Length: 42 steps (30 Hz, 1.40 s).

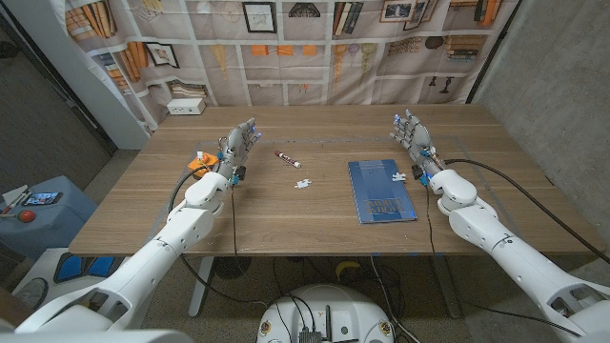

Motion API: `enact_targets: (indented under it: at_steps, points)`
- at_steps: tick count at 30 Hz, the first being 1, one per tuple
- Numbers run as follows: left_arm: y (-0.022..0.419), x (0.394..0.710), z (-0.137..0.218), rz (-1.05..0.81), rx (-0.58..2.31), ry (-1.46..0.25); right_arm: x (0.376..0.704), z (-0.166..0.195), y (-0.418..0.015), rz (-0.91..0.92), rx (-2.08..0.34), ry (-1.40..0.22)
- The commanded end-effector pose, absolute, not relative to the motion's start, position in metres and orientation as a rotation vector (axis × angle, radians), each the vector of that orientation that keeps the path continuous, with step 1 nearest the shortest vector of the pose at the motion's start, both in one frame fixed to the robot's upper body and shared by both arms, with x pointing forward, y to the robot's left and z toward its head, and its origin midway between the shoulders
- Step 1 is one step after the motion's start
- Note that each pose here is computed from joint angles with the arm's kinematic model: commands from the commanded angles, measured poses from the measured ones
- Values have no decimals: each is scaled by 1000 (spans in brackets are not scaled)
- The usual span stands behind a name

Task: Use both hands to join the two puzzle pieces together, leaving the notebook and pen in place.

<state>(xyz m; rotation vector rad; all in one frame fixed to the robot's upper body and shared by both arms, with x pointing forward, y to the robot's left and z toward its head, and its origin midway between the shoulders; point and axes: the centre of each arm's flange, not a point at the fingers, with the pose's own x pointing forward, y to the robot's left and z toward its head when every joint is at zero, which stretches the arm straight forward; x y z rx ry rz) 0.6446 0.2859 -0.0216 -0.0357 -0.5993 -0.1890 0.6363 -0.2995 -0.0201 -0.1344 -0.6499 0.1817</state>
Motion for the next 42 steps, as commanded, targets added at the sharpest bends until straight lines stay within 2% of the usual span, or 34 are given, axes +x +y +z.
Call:
enact_targets:
  at_steps: [1,19,42]
  points:
    - [283,645,-14,-208,-27,-596,622,-24,-310,161,-248,-654]
    - [288,647,-7,-242,-1,-545,603,-34,-329,141,-444,-682]
    - [299,633,-4,-192,46,-500,583,-33,-349,85,-802,-696]
